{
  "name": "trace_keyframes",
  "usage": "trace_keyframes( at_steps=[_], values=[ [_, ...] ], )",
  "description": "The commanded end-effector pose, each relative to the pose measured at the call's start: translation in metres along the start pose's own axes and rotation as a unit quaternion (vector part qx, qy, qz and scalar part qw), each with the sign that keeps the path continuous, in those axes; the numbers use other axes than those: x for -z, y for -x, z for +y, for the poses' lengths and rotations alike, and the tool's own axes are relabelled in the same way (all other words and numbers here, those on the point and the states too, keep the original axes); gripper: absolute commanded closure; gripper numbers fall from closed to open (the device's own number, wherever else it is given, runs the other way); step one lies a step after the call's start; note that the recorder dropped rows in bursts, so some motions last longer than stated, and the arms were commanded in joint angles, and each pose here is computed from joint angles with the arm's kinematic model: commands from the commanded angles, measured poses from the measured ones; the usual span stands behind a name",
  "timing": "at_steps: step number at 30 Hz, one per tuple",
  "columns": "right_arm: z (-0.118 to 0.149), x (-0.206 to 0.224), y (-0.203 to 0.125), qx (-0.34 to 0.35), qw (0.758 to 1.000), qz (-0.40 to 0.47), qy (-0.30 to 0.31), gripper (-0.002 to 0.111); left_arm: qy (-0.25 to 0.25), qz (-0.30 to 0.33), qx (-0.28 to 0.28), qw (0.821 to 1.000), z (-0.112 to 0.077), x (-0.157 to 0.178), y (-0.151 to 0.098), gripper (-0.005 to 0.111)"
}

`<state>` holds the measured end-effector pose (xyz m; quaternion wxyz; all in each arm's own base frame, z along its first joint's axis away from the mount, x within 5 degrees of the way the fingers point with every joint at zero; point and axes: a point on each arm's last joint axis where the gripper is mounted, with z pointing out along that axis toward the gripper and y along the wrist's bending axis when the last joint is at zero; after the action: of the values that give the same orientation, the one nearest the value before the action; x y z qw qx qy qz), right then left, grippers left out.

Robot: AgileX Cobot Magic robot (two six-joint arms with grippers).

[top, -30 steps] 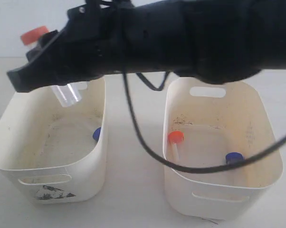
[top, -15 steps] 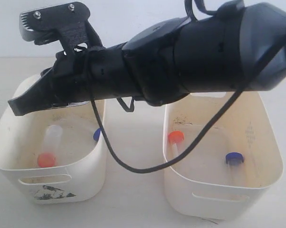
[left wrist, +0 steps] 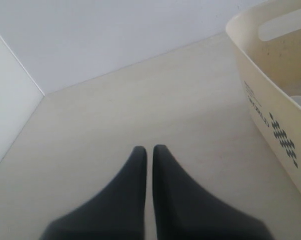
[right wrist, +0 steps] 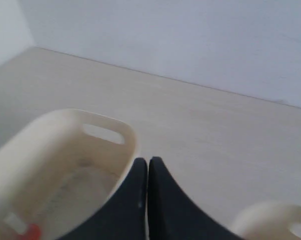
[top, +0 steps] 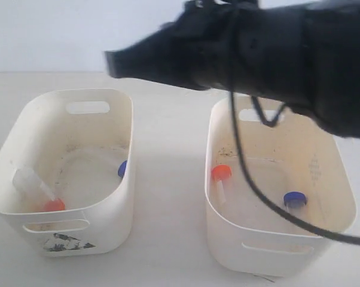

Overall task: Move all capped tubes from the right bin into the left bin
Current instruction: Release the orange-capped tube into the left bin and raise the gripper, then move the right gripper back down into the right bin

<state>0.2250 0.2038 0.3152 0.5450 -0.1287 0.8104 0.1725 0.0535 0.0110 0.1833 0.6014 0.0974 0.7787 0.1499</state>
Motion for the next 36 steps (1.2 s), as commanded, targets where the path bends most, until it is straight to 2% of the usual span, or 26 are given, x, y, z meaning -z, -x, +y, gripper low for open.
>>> trace_keyframes(
  at_steps=[1,7,10,14,18,21,24,26,31,36],
  values=[
    [-0.035,0.038,-0.011,-0.021,0.995,-0.013,-0.096,0.109,0.0,-0.003,0.006,1.0,0.0,0.0,0.001,0.102],
    [-0.045,0.053,-0.012,-0.041,0.993,-0.027,-0.109,0.109,0.0,-0.003,0.006,1.0,0.0,0.0,0.001,0.102],
    [-0.045,0.053,-0.012,0.019,0.993,-0.02,-0.112,0.109,0.0,-0.003,0.006,1.0,0.0,0.0,0.001,0.102],
    [-0.048,0.054,-0.011,0.029,0.991,-0.021,-0.129,0.109,0.0,-0.003,0.006,1.0,0.0,0.0,0.001,0.102],
    [-0.048,0.054,-0.011,0.158,0.979,-0.005,-0.129,0.109,0.0,-0.003,0.006,1.0,0.0,0.0,0.001,0.102],
    [-0.066,0.063,-0.003,0.151,0.959,-0.004,-0.242,0.109,0.0,-0.003,0.006,1.0,0.0,0.0,0.001,0.102],
    [-0.082,0.078,0.01,0.237,0.903,0.033,-0.357,0.109,0.0,-0.003,0.006,1.0,0.0,0.0,0.001,0.102],
    [-0.086,0.088,0.025,0.243,0.878,0.042,-0.409,0.109,0.0,-0.003,0.006,1.0,0.0,0.0,0.001,0.102],
    [-0.1,0.117,0.075,0.157,0.882,-0.026,-0.443,0.109,0.0,-0.003,0.006,1.0,0.0,0.0,0.001,0.102],
    [-0.128,0.14,0.106,0.095,0.856,-0.058,-0.504,0.109,0.0,-0.003,0.006,1.0,0.0,0.0,0.001,0.102]
  ],
)
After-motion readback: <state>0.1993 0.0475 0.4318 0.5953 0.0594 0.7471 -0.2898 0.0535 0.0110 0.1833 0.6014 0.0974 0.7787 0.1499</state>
